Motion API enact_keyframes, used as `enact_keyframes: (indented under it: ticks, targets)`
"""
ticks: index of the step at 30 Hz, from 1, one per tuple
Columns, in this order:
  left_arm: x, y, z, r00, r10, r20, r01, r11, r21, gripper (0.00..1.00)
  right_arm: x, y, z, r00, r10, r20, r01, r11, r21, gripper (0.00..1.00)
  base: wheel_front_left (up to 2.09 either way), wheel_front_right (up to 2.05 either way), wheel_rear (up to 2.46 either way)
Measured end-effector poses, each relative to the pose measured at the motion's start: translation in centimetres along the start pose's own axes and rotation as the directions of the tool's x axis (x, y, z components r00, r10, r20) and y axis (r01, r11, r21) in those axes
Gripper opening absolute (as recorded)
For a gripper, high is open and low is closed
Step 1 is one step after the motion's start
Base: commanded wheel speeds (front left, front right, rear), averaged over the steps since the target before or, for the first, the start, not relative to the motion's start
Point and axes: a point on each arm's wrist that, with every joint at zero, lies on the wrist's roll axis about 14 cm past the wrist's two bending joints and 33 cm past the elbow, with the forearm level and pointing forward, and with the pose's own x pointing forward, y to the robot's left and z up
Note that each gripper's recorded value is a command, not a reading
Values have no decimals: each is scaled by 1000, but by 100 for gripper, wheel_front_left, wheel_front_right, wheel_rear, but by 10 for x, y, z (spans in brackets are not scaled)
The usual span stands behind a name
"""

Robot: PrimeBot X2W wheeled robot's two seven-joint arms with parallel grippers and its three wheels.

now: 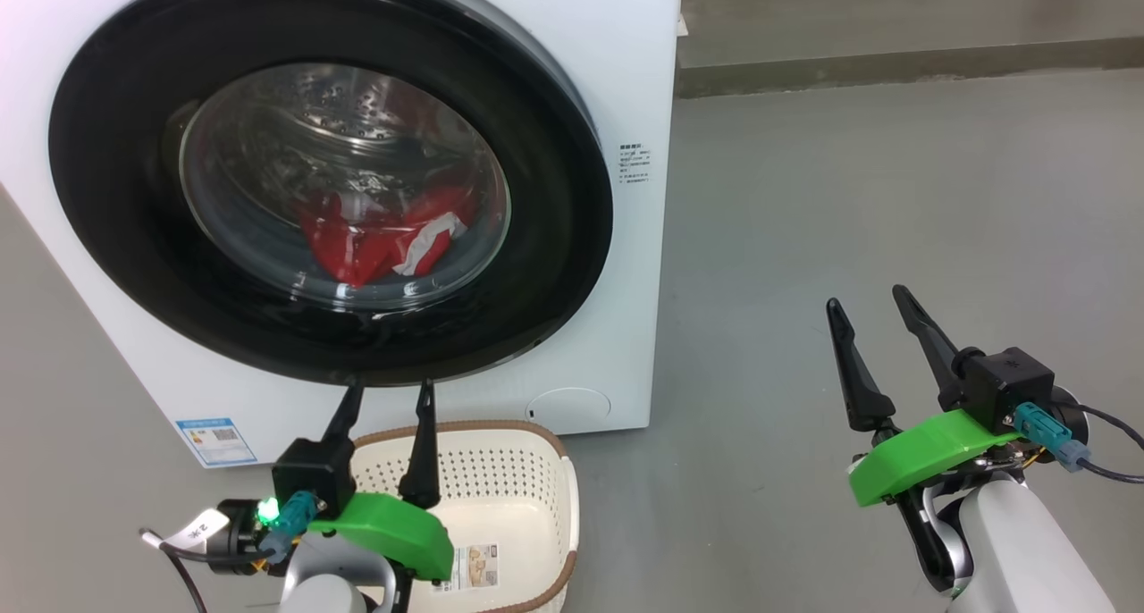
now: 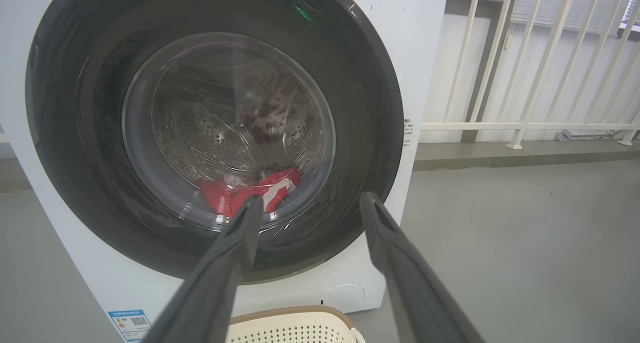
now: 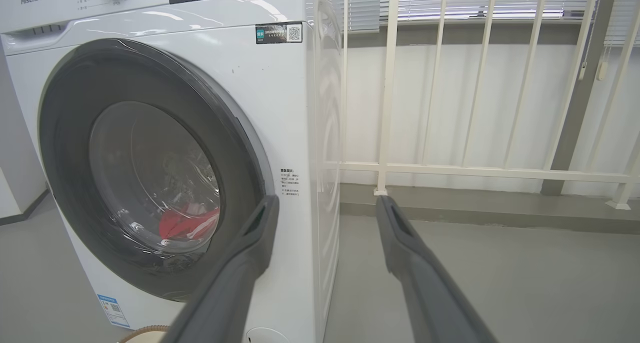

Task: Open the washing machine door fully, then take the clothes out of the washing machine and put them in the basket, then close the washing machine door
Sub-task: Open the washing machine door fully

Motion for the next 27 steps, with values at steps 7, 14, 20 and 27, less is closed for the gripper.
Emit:
enact_keyframes:
  ticks: [7, 14, 20, 27]
  targets:
    - [1, 3, -4, 1000, 6, -7, -6, 1000, -3, 100, 5, 2, -6, 1000, 5, -12, -5, 1000, 4, 100, 0, 0, 0]
    - [4, 6, -6, 1000, 12, -8, -12, 1000, -11, 100, 12, 4, -13, 1000, 10, -25, -10, 1000, 21, 75, 0, 0, 0]
    - [8, 8, -7, 1000, 15, 1, -15, 999, -29, 100, 28, 7, -16, 1000, 12, -20, -10, 996, 88, 0, 0, 0, 0]
    - [13, 11, -9, 1000, 20, 4, -20, 999, -40, 100, 54, 8, -23, 1000, -3, -21, 8, 974, 227, 0, 0, 0, 0]
